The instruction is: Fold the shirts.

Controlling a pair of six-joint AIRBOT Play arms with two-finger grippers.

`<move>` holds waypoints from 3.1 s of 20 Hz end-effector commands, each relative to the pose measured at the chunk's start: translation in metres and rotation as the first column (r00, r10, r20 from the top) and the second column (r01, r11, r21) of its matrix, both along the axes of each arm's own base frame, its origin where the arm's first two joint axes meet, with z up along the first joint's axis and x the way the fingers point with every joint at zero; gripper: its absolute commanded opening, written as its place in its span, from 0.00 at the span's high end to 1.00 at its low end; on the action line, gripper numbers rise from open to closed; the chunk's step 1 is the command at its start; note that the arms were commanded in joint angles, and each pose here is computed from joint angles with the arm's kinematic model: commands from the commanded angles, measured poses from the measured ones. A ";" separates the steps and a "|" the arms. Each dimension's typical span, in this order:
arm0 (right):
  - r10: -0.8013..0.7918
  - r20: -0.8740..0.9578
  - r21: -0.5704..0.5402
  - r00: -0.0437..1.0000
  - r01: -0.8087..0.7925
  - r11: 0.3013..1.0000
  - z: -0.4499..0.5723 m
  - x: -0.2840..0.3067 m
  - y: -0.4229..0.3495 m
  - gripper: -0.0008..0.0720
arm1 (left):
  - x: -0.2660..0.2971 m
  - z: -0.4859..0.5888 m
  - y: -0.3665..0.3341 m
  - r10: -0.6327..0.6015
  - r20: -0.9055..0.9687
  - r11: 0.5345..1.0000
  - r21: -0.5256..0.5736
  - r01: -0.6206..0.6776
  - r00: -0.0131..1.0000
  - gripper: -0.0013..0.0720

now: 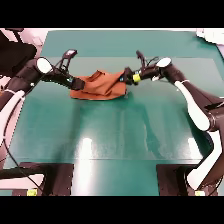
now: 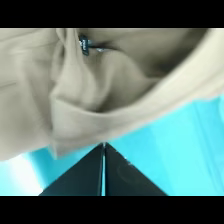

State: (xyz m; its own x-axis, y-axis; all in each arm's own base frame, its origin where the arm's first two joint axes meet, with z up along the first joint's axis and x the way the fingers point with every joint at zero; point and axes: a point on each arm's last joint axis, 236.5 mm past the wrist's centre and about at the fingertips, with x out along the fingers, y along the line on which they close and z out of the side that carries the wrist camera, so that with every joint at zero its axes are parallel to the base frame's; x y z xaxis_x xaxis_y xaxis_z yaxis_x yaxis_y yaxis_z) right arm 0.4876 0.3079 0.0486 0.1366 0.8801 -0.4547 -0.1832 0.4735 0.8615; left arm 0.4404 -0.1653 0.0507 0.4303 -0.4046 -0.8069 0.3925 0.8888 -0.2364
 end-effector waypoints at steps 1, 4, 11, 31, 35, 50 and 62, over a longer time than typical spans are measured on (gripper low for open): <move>-0.081 0.148 0.056 0.986 0.073 0.996 0.095 0.025 -0.035 0.96 | 0.002 0.054 0.015 0.023 0.157 0.999 0.029 -0.028 0.987 0.96; -0.216 0.237 0.118 0.947 0.192 0.974 0.183 0.038 -0.109 0.96 | -0.008 0.091 0.028 0.057 0.234 0.997 0.041 -0.069 0.971 0.96; -0.695 0.063 0.174 0.716 0.678 0.715 0.230 0.032 -0.360 0.96 | -0.030 0.093 0.030 0.056 0.174 0.997 0.044 -0.065 0.983 0.96; -0.960 -0.015 -0.378 0.278 0.888 0.263 0.182 -0.247 -0.579 0.96 | -0.041 0.095 0.010 0.063 0.109 0.996 -0.064 -0.056 0.992 0.96; -0.991 -0.054 -0.536 0.119 0.834 0.129 0.148 -0.306 -0.581 0.96 | -0.043 0.097 0.003 0.058 0.098 0.994 -0.094 -0.049 0.993 0.96; -0.974 -0.169 -0.726 -0.153 0.687 0.019 0.028 -0.380 -0.592 0.96 | -0.055 0.092 -0.001 0.033 0.045 0.995 -0.099 -0.028 0.998 0.96; -0.980 0.040 -0.706 -0.197 0.688 -0.167 0.117 -0.377 -0.639 0.02 | -0.045 0.101 -0.003 0.049 0.096 0.992 -0.124 -0.037 0.994 0.96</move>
